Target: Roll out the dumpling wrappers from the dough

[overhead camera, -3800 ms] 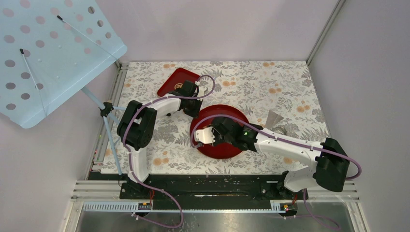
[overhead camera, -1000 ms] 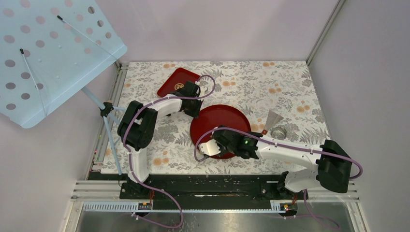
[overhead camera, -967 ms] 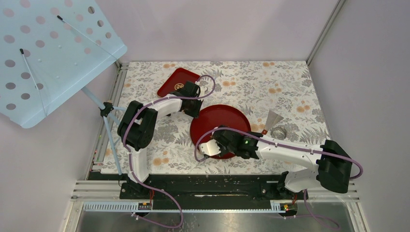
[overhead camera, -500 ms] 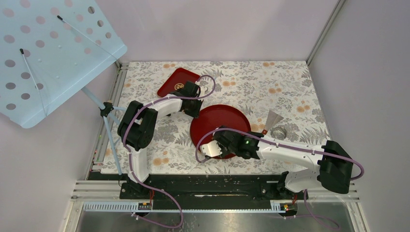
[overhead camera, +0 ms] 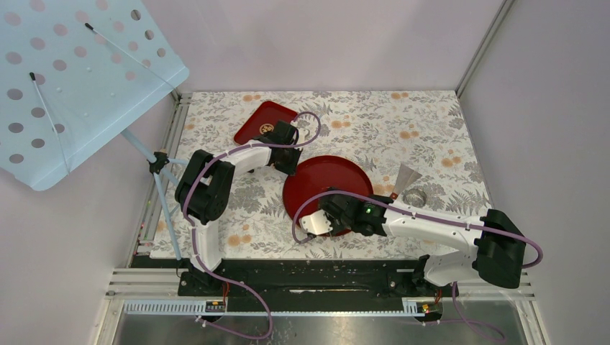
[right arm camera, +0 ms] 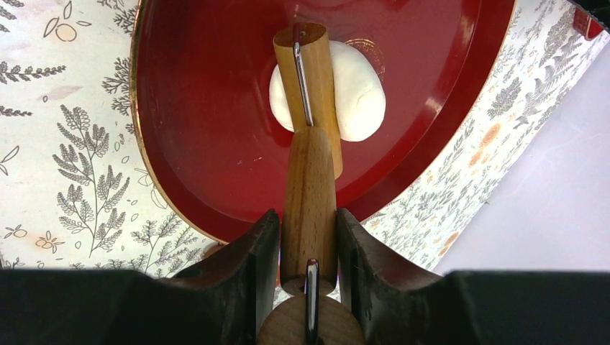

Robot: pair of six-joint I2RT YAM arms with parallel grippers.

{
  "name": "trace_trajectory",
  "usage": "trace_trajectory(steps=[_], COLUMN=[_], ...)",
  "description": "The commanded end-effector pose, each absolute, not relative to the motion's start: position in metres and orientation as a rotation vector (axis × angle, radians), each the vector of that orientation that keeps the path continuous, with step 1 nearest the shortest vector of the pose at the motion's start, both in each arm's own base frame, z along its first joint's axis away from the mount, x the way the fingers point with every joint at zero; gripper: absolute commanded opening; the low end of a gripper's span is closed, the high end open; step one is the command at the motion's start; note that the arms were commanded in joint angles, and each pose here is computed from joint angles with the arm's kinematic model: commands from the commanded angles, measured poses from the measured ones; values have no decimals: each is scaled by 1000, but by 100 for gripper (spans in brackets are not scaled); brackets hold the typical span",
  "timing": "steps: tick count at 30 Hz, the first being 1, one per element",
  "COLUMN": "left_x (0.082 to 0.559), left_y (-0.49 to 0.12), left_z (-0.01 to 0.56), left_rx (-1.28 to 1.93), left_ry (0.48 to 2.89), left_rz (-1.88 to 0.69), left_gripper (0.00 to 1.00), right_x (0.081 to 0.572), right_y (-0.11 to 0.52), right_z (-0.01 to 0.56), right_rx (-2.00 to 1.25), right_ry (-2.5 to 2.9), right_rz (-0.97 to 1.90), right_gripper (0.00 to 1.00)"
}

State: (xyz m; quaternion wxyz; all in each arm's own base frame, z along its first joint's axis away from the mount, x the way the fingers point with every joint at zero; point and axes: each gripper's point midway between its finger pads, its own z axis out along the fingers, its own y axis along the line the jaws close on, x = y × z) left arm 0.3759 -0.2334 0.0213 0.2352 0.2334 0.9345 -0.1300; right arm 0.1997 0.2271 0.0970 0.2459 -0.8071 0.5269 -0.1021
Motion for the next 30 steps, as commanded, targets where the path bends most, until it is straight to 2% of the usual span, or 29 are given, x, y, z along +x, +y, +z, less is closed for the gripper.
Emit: trace_trajectory(steps=[1, 20, 30], left_x=[376, 375, 373], left_y=[-227, -229, -230], left_z=[7, 7, 6], left_rx=[646, 659, 671], left_ry=[2587, 2586, 2585], left_rz=[-267, -273, -270], left_gripper=[0, 0, 0], right_x=[148, 149, 204], right_y=[166, 167, 216], right_z=[56, 65, 114], right_rx=[-2519, -2530, -2180], right_ry=[1623, 1621, 1511], right_rz=[-208, -213, -366], right_gripper=[0, 0, 0])
